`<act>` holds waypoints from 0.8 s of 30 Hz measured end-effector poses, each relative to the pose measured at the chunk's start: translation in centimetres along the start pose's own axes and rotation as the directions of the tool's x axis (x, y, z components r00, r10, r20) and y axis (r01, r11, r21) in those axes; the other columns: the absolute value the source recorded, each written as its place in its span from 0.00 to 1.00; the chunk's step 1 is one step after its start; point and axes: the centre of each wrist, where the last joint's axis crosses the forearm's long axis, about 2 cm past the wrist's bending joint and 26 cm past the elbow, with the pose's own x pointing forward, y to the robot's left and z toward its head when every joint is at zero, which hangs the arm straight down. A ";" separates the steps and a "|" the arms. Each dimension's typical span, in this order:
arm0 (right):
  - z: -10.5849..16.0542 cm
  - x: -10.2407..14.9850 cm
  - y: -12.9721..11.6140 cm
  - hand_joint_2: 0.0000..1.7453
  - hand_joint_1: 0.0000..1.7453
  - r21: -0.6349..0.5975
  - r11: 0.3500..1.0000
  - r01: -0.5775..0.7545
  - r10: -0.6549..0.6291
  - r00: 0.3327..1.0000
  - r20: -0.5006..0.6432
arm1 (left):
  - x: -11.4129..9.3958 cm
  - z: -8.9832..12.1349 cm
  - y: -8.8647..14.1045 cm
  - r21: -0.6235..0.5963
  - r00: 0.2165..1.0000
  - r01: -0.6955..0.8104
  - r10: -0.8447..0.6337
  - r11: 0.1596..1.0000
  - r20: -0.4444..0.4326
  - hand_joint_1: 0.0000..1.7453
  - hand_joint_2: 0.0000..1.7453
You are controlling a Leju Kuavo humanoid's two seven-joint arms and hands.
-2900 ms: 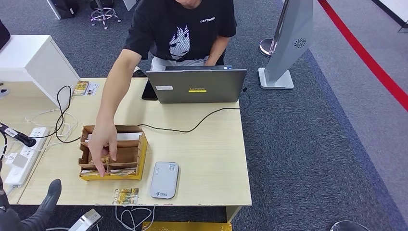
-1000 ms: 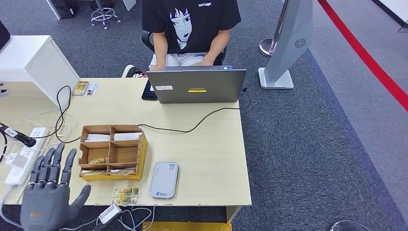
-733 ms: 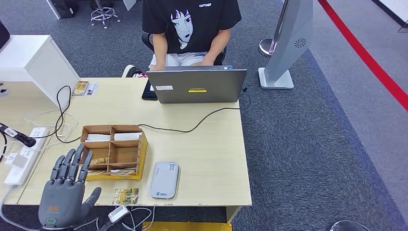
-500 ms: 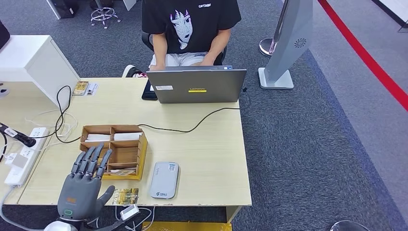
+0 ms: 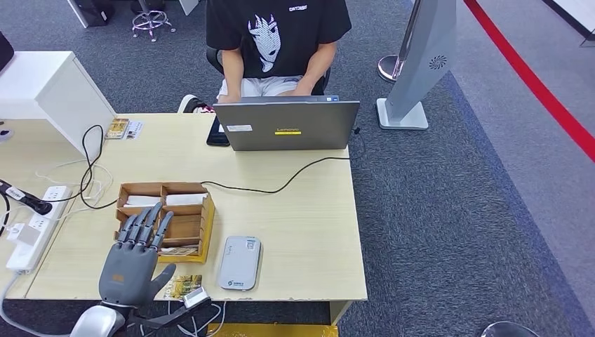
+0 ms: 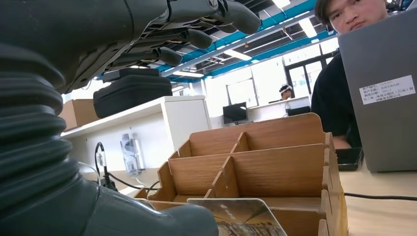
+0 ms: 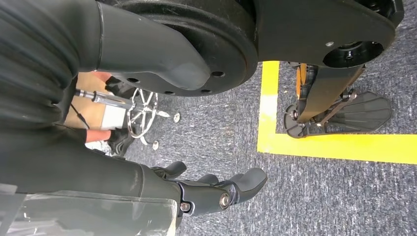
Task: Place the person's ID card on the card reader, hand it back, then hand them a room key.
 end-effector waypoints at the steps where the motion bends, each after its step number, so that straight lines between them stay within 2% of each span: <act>1: 0.0 0.0 0.0 1.00 0.00 0.000 1.000 -0.001 0.001 1.000 0.000 | 0.0 0.0 -0.1 -0.001 1.000 0.001 -0.001 1.000 0.000 0.00 1.00; 24: 0.0 0.1 -0.1 1.00 0.00 0.004 1.000 -0.019 0.019 1.000 0.004 | -0.6 -0.7 -2.4 -0.074 1.000 0.013 -0.014 0.997 -0.007 0.00 1.00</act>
